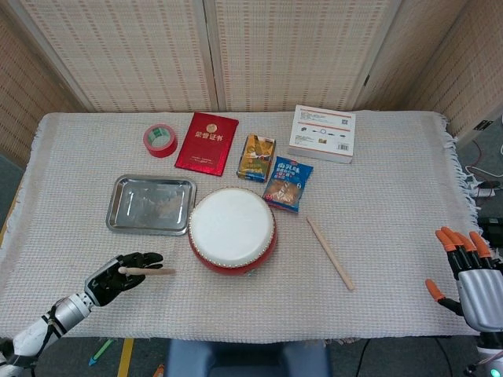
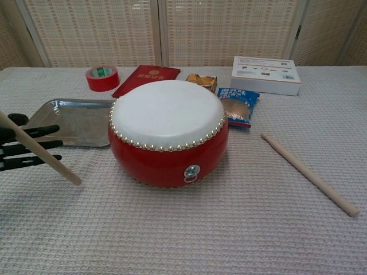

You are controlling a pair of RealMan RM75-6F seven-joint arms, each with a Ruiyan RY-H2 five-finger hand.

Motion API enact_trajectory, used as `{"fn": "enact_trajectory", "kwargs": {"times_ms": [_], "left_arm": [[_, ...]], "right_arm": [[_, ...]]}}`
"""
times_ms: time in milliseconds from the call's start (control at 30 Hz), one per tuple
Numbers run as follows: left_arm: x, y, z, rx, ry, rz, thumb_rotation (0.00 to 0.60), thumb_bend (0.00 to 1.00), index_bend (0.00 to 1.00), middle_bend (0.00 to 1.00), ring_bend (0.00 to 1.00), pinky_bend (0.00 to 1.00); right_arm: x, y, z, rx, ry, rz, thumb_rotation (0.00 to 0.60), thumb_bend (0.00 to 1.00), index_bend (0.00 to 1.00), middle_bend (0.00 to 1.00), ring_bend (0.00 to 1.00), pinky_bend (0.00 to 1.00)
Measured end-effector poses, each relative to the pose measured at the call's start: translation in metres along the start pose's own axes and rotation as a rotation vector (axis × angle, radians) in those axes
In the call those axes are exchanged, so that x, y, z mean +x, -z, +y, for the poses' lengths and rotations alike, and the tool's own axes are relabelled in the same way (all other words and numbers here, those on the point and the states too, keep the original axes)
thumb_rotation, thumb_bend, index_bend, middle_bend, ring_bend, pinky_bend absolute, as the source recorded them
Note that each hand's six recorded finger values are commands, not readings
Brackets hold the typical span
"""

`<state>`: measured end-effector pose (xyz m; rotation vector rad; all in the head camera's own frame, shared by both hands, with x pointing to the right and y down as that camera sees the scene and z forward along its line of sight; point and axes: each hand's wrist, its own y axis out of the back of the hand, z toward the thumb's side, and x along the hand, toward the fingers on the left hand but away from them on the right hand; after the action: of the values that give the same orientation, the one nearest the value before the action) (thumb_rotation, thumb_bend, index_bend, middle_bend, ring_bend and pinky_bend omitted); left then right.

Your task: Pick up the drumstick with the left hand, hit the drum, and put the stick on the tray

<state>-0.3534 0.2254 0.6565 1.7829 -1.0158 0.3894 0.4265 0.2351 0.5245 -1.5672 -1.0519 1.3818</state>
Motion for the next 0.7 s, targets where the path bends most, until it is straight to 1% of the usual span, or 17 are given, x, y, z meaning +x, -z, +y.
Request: {"fn": "enact_trajectory", "kwargs": {"times_ms": [100, 167, 267, 333, 433, 567, 700], "left_arm": [[0.003, -0.001, 0.01, -0.043, 0.001, 0.027, 0.6, 0.39, 0.6, 0.29, 0.17, 0.13], [0.008, -0.002, 0.016, -0.042, -0.005, 0.039, 0.6, 0.39, 0.59, 0.3, 0.19, 0.13], [0.014, -0.002, 0.019, -0.042, -0.027, 0.034, 0.6, 0.39, 0.56, 0.33, 0.24, 0.18], [0.018, -0.002, 0.023, -0.054, -0.051, 0.024, 0.6, 0.39, 0.53, 0.35, 0.27, 0.22], [0.024, -0.004, 0.029, -0.065, -0.09, -0.003, 0.6, 0.39, 0.5, 0.37, 0.29, 0.27], [0.03, -0.007, 0.032, -0.058, -0.128, -0.04, 0.6, 0.39, 0.48, 0.4, 0.32, 0.32], [0.033, -0.006, 0.031, -0.026, -0.145, -0.064, 0.6, 0.39, 0.48, 0.45, 0.38, 0.35]], "right_arm": [[0.0, 0.001, 0.0, 0.001, 0.001, -0.002, 0.6, 0.26, 0.0, 0.06, 0.0, 0.01], [0.0, 0.001, 0.0, 0.0, 0.0, -0.005, 0.6, 0.26, 0.0, 0.06, 0.0, 0.01], [0.0, 0.002, 0.0, 0.0, -0.002, -0.007, 0.6, 0.26, 0.0, 0.06, 0.0, 0.01], [0.001, 0.003, -0.001, -0.002, -0.002, -0.009, 0.6, 0.26, 0.0, 0.06, 0.0, 0.01], [0.002, 0.004, -0.001, -0.002, -0.001, -0.013, 0.6, 0.26, 0.0, 0.06, 0.0, 0.01], [0.003, 0.007, 0.0, -0.002, 0.001, -0.021, 0.6, 0.26, 0.0, 0.06, 0.0, 0.01], [0.003, 0.008, 0.0, -0.003, 0.0, -0.023, 0.6, 0.26, 0.0, 0.06, 0.0, 0.01]]}}
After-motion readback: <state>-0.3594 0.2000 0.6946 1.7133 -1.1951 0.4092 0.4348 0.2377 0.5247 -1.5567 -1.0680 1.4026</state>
